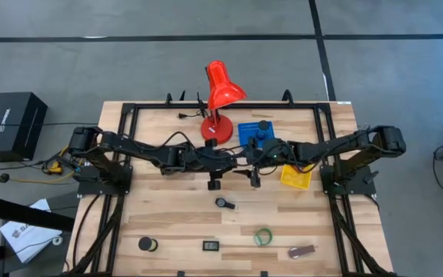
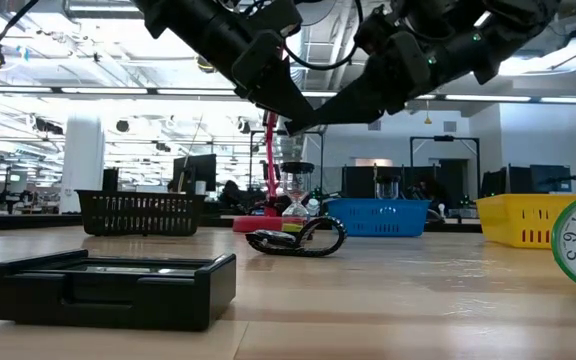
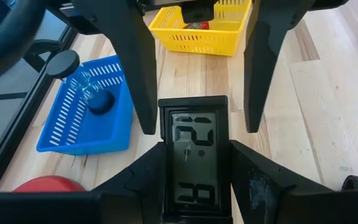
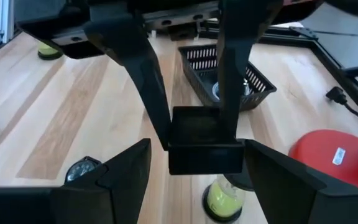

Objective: Pick & Place Office items
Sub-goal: Put the top black digital clock into the yellow basket

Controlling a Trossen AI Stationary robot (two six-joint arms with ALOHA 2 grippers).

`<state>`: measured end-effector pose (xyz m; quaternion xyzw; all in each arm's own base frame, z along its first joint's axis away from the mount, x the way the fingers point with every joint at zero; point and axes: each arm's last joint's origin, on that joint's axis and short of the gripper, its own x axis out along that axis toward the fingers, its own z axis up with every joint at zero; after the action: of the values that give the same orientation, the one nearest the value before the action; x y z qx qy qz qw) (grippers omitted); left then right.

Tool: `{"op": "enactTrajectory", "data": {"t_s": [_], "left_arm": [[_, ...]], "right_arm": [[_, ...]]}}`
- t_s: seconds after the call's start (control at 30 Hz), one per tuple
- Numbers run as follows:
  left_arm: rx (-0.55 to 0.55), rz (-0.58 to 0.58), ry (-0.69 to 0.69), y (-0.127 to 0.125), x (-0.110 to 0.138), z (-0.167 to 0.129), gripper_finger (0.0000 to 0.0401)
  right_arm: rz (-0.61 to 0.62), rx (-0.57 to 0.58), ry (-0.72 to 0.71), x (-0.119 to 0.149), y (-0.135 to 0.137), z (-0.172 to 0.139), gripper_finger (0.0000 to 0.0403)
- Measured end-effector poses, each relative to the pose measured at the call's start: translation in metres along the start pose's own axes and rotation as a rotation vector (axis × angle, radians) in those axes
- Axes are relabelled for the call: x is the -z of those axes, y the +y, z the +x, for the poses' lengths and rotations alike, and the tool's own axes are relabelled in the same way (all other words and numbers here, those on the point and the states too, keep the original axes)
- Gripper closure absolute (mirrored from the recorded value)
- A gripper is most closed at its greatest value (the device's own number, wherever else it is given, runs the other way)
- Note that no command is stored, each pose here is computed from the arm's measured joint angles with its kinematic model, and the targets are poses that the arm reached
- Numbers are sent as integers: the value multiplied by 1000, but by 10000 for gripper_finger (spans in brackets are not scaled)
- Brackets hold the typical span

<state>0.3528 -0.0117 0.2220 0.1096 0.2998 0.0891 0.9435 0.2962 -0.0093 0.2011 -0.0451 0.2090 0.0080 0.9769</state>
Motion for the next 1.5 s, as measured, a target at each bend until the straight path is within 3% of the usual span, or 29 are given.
{"op": "enactTrajectory", "data": {"t_s": [0.2, 0.6, 1.03, 1.5], "left_arm": [[-1, -1, -4, 0, 0, 0, 251], [-1, -2, -5, 0, 0, 0, 250], [-4, -4, -14, 0, -1, 0, 251], [-3, -5, -17, 0, -1, 0, 248]], "right_arm": [[0, 0, 8, 1, 0, 0, 166], [0, 2, 1, 0, 0, 0, 249], [0, -1, -3, -1, 0, 0, 188], [-1, 0, -14, -2, 0, 0, 252]]}}
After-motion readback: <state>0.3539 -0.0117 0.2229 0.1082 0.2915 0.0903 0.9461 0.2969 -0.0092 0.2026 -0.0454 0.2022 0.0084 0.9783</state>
